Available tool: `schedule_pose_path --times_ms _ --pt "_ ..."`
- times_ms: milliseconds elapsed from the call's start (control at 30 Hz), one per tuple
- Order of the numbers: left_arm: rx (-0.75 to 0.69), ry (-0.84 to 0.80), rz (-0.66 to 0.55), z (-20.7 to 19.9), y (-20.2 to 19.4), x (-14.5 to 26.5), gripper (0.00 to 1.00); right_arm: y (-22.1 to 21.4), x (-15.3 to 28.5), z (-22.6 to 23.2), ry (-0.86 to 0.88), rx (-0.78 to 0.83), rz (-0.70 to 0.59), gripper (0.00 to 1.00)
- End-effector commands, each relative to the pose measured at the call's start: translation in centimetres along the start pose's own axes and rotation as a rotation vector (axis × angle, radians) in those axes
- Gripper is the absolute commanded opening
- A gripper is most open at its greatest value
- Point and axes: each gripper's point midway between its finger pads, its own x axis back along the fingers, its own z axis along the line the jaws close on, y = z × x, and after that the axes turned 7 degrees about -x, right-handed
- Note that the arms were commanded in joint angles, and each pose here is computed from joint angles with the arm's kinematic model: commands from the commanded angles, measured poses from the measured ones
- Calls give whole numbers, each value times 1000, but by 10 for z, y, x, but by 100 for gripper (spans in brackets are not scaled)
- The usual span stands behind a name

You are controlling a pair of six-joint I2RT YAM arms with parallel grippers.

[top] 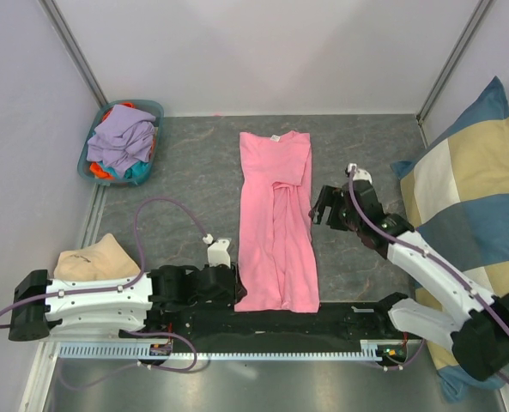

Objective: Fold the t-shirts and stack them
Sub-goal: Fold the tshirt

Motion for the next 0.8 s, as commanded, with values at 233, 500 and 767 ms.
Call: schedule_pose_path --times_ms 233,500,767 --pt "10 -19 -33 -3 3 -3 43 -97 46 -51 -133 -188 89 81" --pt "10 -20 -15 -3 -3 -8 43 -141 48 -63 -175 -183 141 83" --pt "22 -14 -7 3 -10 -10 43 -184 47 -31 -115 -162 132 86"
